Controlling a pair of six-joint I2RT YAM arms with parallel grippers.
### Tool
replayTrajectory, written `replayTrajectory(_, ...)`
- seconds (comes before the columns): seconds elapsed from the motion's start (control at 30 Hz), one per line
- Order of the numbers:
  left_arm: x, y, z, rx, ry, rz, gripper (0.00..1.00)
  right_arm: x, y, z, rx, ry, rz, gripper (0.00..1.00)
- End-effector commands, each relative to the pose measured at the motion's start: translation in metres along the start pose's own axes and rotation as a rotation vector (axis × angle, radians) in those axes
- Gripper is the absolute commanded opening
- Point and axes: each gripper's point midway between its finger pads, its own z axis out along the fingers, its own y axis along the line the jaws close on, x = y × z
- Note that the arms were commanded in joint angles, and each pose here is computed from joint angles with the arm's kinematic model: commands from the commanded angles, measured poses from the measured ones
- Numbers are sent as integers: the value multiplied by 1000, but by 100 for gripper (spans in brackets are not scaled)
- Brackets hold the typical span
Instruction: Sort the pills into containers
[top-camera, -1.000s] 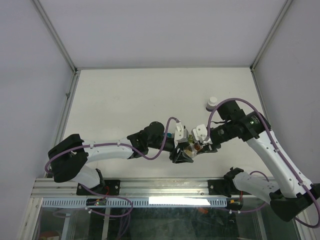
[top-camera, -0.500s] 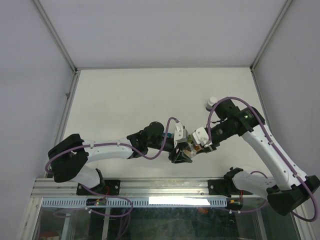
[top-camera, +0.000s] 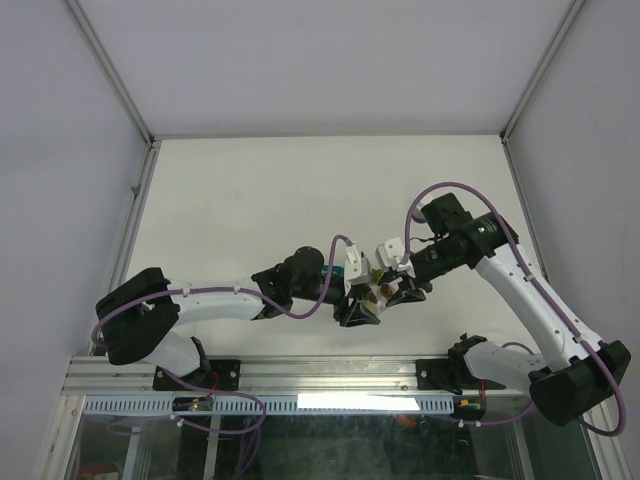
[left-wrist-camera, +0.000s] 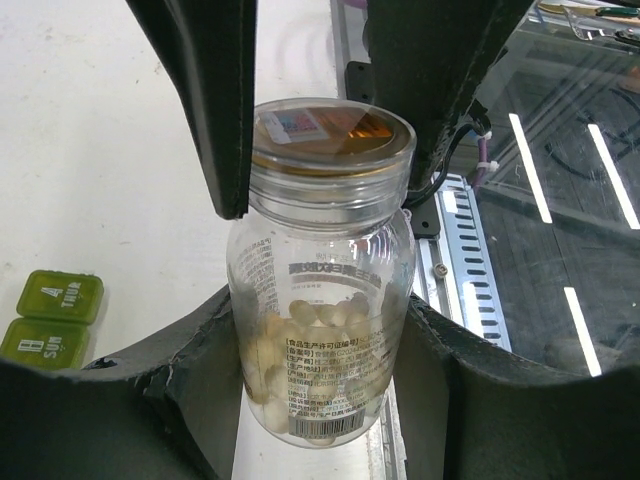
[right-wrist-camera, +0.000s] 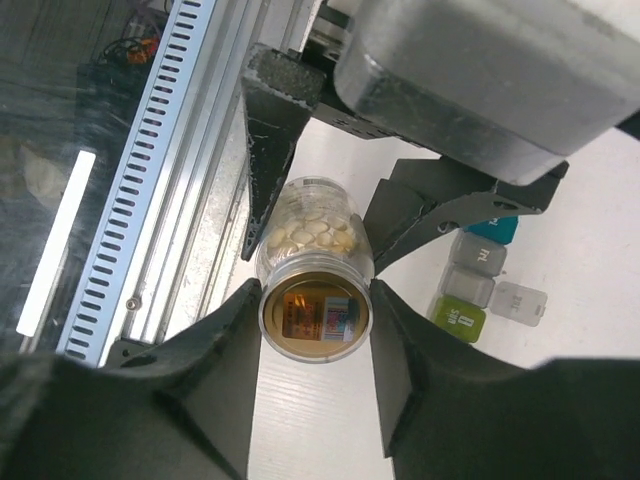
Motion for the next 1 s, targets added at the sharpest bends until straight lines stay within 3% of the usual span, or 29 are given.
replayTrajectory(0.0,-22,-15,-4,49,-76,40,0,1,-21,-4,114,2,-14,48)
replayTrajectory(0.07,-21,-14,-3,44,-80,39,0,0,-19,-4,124,-1,-2,61)
replayTrajectory(0.17,-18,-13,-4,35,-84,31,0,-1,-19,-8,149,7,32,88)
replayTrajectory(0.27,-14,-12,-5,26,-79,22,0,-5,-18,-15,181,15,56,97)
replayTrajectory(0.43,-20,-13,-14,-8,-104,12,0,-20,-5,-25,236,-25,113,99)
replayTrajectory(0.57,-23,-11,-21,-52,-132,-20,0,-22,-22,-31,408,-77,396,100)
replayTrajectory(0.73,-29,-7,-23,-86,-158,-29,0,-22,-15,-14,252,-91,570,98)
replayTrajectory(0.97,-31,0,-20,-113,-143,-45,0,-19,-27,-8,267,-55,632,93)
